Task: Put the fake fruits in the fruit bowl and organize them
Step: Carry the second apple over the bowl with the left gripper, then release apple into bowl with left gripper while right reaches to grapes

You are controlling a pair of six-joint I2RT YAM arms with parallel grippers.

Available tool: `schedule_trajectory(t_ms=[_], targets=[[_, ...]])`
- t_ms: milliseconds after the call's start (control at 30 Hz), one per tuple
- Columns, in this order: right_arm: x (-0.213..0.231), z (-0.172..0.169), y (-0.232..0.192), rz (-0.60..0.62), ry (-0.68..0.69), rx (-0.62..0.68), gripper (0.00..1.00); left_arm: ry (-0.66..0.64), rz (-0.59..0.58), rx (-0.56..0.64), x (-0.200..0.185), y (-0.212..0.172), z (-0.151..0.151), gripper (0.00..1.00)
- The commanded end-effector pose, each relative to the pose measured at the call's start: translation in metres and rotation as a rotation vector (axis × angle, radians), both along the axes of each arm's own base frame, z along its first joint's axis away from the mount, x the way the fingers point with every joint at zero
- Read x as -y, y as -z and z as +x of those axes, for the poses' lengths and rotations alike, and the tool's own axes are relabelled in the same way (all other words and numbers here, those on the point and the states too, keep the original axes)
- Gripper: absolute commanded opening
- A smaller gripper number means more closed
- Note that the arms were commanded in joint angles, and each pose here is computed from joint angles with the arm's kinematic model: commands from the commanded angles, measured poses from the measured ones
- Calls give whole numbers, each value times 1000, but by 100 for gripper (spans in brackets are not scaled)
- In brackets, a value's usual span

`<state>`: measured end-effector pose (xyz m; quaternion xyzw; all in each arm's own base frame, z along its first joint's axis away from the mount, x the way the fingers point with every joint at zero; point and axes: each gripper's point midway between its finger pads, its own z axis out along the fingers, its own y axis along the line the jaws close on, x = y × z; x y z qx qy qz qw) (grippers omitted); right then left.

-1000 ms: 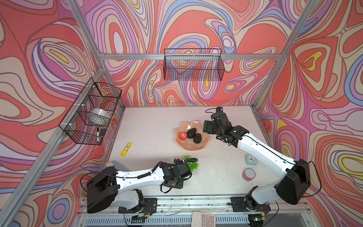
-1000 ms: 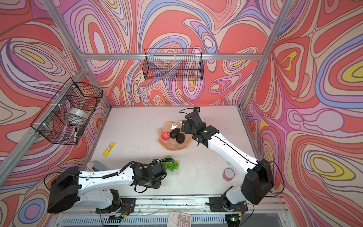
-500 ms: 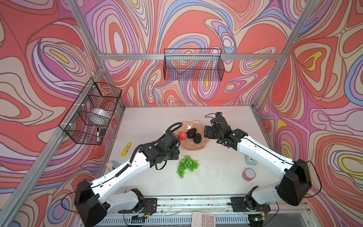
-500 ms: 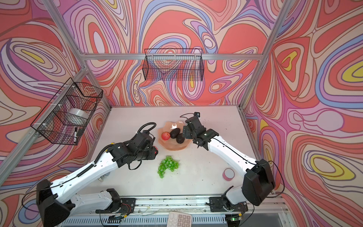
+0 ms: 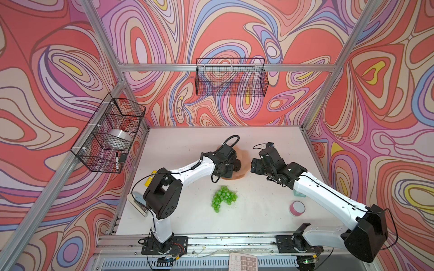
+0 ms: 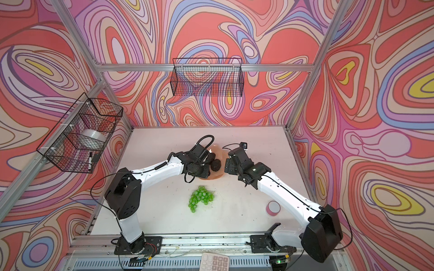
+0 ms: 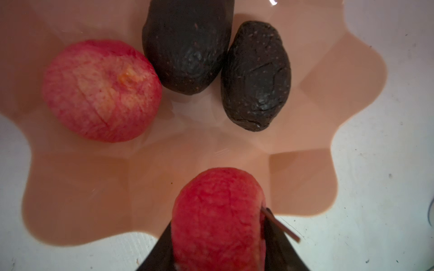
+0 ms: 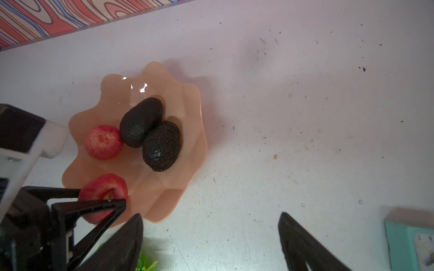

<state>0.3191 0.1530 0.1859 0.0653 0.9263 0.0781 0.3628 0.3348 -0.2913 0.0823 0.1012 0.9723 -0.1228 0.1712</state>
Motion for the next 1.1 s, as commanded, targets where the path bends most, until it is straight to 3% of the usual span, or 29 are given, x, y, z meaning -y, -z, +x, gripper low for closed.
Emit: schedule_trajectory(t_ms=[0, 300, 467, 700, 867, 1067], targets=[[7, -9, 9, -18, 8, -31, 92, 3, -7, 16, 7, -3, 12, 37], [2, -19, 24, -10, -36, -87, 91, -27, -21, 11, 7, -5, 18, 60], [-7, -25, 22, -16, -76, -83, 90, -25, -60, 67, 9, -27, 22, 70], [-50, -46, 27, -72, -193, -83, 90, -39, -79, 117, 1, -53, 25, 73], [-102, -70, 36, 2, -325, -87, 90, -142, -152, 298, -40, -115, 34, 76], [-149, -86, 46, -43, -476, -67, 92, -323, -140, 540, -123, -177, 24, 86]])
